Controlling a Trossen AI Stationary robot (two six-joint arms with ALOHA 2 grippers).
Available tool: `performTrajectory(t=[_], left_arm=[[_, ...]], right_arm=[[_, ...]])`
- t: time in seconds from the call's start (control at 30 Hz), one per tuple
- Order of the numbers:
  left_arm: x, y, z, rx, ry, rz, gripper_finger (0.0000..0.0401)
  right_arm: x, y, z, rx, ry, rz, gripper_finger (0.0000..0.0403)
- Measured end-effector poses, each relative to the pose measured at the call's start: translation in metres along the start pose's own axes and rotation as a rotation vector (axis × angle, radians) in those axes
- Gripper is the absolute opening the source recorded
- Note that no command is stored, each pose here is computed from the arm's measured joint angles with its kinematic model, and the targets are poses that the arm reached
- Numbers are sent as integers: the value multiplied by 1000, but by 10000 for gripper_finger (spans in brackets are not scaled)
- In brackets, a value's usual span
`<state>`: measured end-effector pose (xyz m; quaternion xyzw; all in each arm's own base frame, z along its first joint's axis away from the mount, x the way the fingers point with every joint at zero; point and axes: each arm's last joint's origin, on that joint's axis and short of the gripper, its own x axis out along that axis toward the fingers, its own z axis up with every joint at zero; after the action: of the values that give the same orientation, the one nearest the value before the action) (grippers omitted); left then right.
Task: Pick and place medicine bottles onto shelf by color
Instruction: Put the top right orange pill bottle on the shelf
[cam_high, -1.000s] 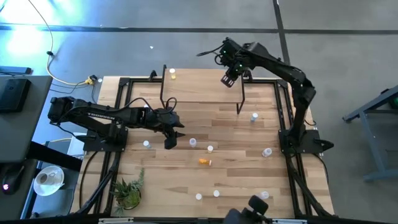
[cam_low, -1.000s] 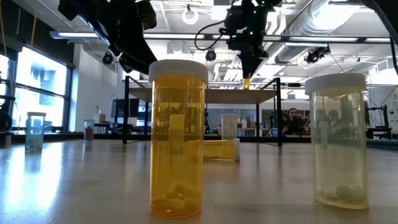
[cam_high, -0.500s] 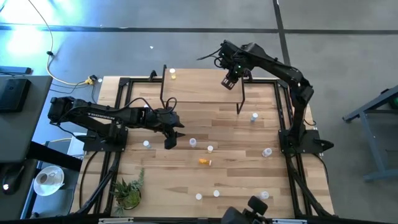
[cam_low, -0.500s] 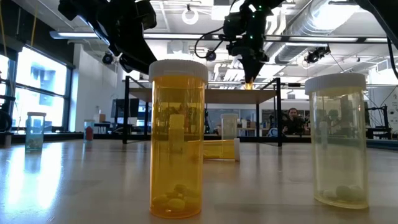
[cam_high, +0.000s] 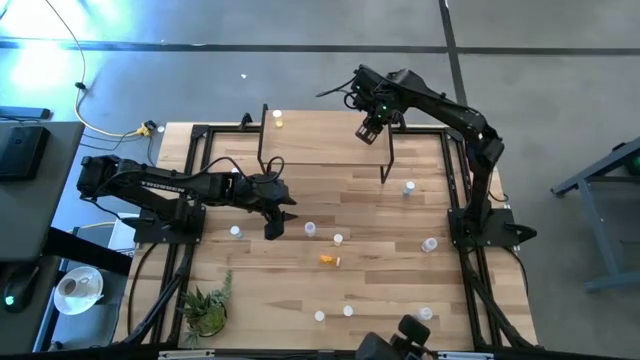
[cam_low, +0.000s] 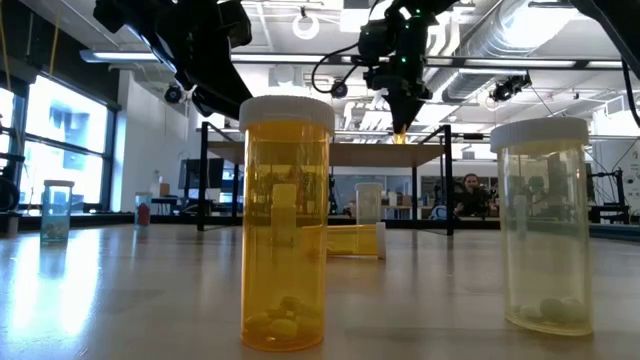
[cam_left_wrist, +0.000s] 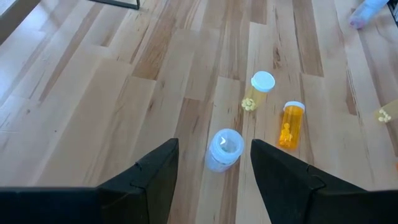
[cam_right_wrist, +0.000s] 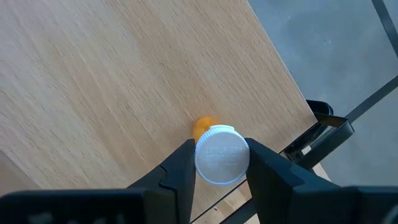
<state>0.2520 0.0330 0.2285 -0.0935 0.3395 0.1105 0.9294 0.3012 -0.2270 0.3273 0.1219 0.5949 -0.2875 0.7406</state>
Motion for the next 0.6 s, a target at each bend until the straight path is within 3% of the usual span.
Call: performTrajectory(t=[0.23,0.6], left_arm=[[0,0,0,0,0,0,191],[0,0,0,0,0,0,191]], right_arm=[[2,-1,0,-1,7,-33,149],[-6,-2,-2,-5,-12,-40,150]])
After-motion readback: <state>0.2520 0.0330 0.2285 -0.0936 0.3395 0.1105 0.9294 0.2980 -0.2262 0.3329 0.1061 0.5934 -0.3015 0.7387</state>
